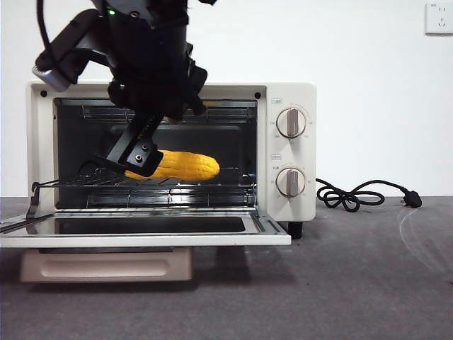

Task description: Take the corn from the table,put the corn in the oven

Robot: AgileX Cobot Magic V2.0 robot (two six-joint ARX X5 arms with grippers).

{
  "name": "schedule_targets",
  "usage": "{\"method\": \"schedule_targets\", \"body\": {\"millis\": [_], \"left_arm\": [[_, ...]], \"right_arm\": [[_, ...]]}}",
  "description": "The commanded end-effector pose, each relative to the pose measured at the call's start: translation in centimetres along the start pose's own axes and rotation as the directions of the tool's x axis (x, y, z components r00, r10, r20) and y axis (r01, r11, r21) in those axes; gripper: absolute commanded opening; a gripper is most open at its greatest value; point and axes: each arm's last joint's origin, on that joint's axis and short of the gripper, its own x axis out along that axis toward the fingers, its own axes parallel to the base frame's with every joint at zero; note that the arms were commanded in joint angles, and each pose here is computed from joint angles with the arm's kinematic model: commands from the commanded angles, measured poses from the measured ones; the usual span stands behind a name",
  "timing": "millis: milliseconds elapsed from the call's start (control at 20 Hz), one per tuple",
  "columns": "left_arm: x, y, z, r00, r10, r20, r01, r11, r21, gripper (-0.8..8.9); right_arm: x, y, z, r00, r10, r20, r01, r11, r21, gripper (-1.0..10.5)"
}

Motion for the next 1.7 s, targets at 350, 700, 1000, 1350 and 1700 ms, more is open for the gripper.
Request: {"method": "schedule_targets", "body": {"millis": [350,700,1000,1350,1700], "left_arm": [[-0.1,0.4,-0.3,0.992,0.125,-0.010,-0.124,0.991,0.051,-0.05],[-0.1,0.8,0.0,0.959,0.281,0.043,-0.284,0.953,0.105,-0.08],[0.6,0.6,1.1,0.958,0.269,0.103,-0.281,0.951,0.130,-0.08],[4.4,0.3,1.5,0.972,0.236,-0.007,-0.231,0.955,0.185,-0.08],[9.8,0.0,1.6,0.988,-0.025,-0.152,0.047,0.988,0.147,-0.08]], "right_arm": [[-3.6,0.4,1.6,0.998,-0.045,0.032,0.042,0.996,0.081,4.4],[-10.8,-2.1,1.3,0.997,0.027,0.078,-0.040,0.984,0.174,4.4],[-15.9,-3.6,-0.3,0.983,0.146,0.111,-0.168,0.961,0.220,4.4],[-20.8,-5.3,-2.9,0.964,0.237,0.120,-0.260,0.935,0.240,2.1],[-23.3,-7.6,-5.7,0.931,0.342,0.132,-0.366,0.863,0.347,-0.1]]}}
